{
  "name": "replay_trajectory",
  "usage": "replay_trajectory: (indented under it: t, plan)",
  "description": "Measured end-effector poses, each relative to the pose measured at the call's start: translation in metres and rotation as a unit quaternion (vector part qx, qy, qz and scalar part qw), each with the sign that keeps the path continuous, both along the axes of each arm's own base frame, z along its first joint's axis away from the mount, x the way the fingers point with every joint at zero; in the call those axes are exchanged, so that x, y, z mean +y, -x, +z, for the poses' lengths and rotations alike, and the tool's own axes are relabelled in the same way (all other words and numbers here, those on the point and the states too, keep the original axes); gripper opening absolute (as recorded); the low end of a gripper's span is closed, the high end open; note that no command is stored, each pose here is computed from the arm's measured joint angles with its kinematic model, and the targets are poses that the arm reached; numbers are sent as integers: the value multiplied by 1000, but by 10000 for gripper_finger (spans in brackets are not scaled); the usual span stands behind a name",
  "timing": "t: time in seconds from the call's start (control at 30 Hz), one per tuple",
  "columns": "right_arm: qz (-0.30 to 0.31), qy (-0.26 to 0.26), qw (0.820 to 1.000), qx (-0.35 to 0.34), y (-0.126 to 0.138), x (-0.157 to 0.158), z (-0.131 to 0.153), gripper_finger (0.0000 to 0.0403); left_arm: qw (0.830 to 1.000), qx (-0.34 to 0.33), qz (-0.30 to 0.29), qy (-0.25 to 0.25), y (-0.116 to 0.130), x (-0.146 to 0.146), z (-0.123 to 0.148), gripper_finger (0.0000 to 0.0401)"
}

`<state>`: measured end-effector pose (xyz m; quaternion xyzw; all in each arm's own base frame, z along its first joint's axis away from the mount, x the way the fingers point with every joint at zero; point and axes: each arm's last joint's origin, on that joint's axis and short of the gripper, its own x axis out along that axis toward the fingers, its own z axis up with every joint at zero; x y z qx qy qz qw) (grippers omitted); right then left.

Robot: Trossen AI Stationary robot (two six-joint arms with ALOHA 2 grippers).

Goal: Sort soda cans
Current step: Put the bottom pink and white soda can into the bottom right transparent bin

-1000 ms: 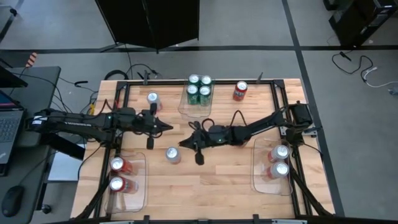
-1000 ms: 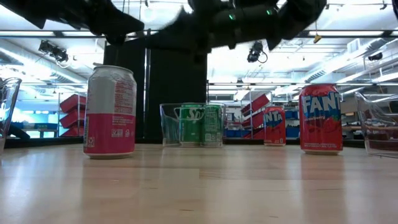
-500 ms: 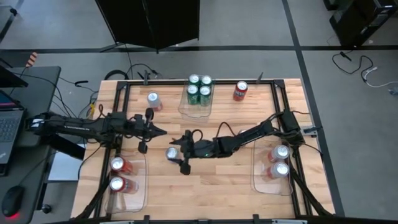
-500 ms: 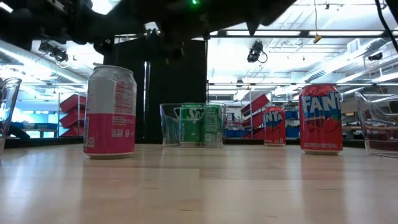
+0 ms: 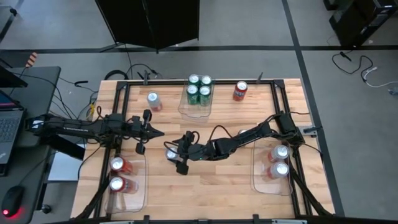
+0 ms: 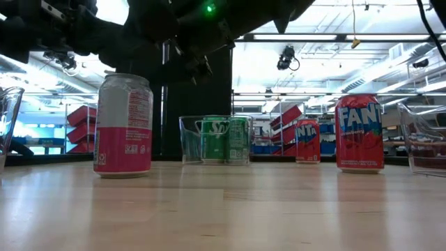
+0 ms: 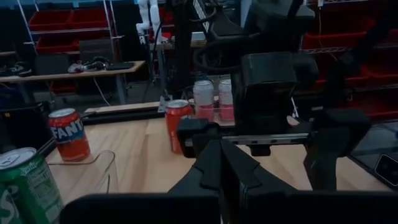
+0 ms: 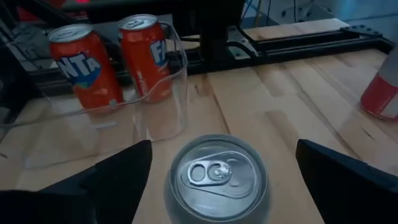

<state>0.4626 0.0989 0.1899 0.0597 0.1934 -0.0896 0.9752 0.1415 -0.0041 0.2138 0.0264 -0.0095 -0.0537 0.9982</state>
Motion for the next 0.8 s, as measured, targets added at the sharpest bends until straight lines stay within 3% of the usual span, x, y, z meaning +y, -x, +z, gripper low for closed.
replay_trajectory:
  t: [0.43,0.57,0.73,0.8]
  plan:
    - [7,-7,1000,7,-6,2,-24,367,1000,-2,10,-10,0,1,0,1]
    - [6,-7,1000,7,-6,2,-25,335,1000,-3,10,-10,0,1,0,1]
    - [6,-12,1000,5,-6,4,-25,263,1000,-2,11,-8,0,1,0,1]
    - [1,-12,1000,3,-5,6,-24,262,1000,-2,13,-8,0,1,0,1]
